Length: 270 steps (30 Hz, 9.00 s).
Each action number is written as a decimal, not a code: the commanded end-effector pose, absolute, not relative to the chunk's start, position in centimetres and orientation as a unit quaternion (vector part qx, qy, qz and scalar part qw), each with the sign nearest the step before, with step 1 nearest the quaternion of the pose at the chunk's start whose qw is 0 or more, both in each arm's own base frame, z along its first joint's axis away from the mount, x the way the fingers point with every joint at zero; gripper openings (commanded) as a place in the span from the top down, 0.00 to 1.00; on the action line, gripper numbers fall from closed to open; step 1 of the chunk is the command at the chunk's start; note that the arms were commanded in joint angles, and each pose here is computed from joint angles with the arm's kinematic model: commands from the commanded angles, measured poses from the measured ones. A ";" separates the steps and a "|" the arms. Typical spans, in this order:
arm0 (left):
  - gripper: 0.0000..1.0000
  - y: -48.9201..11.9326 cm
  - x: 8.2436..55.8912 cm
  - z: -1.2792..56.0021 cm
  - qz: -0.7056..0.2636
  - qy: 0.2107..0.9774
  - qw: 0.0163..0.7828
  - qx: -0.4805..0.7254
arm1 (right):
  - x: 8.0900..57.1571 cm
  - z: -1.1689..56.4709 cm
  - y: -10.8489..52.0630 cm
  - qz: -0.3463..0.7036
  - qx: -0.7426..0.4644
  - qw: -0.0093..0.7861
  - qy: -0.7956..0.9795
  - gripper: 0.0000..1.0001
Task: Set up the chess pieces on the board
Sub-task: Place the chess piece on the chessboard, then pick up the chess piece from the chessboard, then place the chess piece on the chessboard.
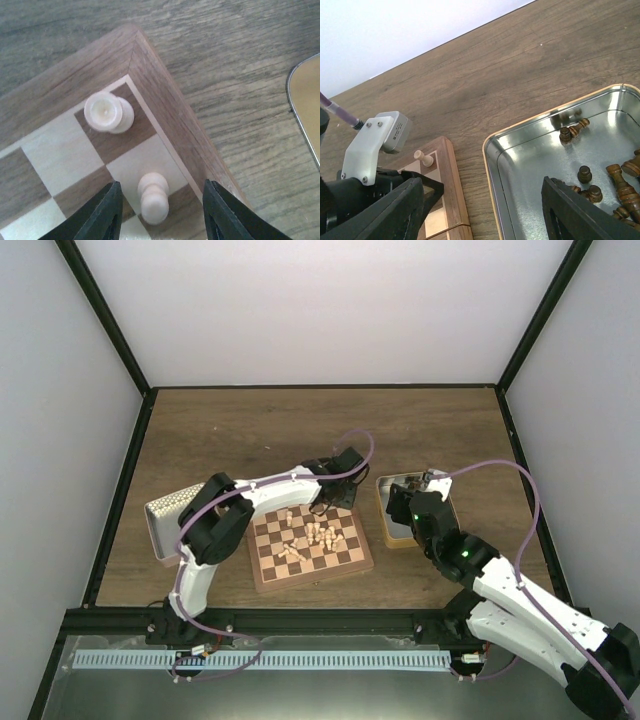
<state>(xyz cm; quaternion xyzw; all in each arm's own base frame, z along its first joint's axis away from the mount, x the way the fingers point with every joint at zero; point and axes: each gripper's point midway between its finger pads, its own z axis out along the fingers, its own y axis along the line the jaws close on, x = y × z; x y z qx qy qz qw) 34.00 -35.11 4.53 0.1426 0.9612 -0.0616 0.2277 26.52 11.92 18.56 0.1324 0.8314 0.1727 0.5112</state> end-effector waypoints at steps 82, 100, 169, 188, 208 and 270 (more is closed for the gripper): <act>0.94 -29.4 19.4 20.5 -0.401 0.806 0.312 0.303 | 21.3 22.8 30.8 0.560 -0.120 0.249 0.781 0.57; 0.42 -29.3 19.2 26.6 -0.487 0.747 0.381 0.246 | 21.0 29.6 30.0 0.674 -0.025 0.249 0.695 0.85; 0.73 -29.3 22.0 35.1 -0.537 0.600 0.564 0.180 | 24.4 35.7 29.8 0.794 0.185 0.124 0.565 0.87; 0.96 -29.5 22.8 34.8 -0.521 0.601 0.579 0.181 | 23.7 34.0 30.1 0.785 0.182 0.118 0.580 0.89; 0.96 -25.7 26.6 20.4 -0.196 0.890 0.373 0.176 | 26.4 24.0 20.0 0.453 0.160 0.448 0.754 0.28; 0.49 -29.3 35.3 13.8 -0.144 0.941 0.258 0.164 | 25.8 22.8 15.8 0.309 0.115 0.502 0.799 0.26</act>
